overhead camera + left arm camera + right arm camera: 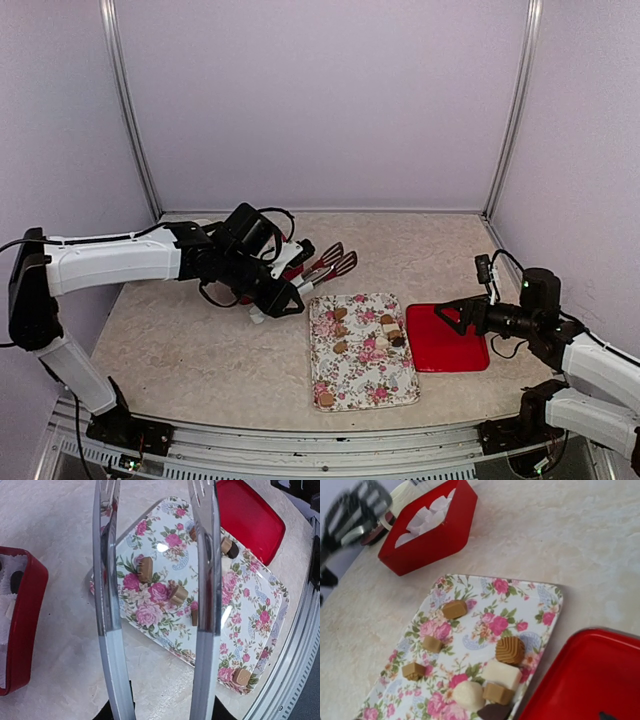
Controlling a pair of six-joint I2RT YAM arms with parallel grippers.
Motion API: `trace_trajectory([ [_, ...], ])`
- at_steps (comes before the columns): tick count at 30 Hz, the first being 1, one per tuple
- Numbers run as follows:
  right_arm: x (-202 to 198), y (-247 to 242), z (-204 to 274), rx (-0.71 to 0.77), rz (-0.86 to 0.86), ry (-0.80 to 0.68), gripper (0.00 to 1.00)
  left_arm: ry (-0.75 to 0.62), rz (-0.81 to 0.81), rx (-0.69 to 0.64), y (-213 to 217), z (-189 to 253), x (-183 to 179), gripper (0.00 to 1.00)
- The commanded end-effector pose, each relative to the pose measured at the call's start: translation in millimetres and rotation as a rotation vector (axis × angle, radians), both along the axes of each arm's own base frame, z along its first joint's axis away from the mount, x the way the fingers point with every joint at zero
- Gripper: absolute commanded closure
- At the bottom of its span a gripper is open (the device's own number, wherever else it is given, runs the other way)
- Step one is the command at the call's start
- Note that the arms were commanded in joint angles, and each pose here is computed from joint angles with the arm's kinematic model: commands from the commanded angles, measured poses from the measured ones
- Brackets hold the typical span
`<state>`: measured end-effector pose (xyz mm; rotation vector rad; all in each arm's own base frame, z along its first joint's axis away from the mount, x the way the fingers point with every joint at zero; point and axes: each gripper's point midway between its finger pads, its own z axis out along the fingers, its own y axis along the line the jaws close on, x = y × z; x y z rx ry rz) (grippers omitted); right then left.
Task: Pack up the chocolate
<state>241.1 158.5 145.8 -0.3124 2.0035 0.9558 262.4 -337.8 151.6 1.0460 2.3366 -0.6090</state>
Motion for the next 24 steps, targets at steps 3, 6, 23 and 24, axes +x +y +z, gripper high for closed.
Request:
trace_trajectory([
  [3, -0.6, -3.6, -1.0, -0.002, -0.01, 0.002, 0.0, -0.043, -0.17, 0.12, -27.3, -34.8, -40.6, 0.61],
  [6, -0.8, -3.2, -0.7, 0.0, -0.009, 0.001, 0.0, -0.041, -0.237, 0.184, -39.1, -55.4, -56.8, 0.61],
  [23, -2.2, -5.6, -3.0, -0.014, -0.016, 0.001, 0.0, -0.016, -0.343, 0.308, -67.9, -111.8, -70.4, 0.62],
  [24, -2.0, -5.4, -2.6, -0.014, -0.015, -0.001, 0.0, -0.015, -0.347, 0.317, -67.3, -113.6, -71.2, 0.62],
])
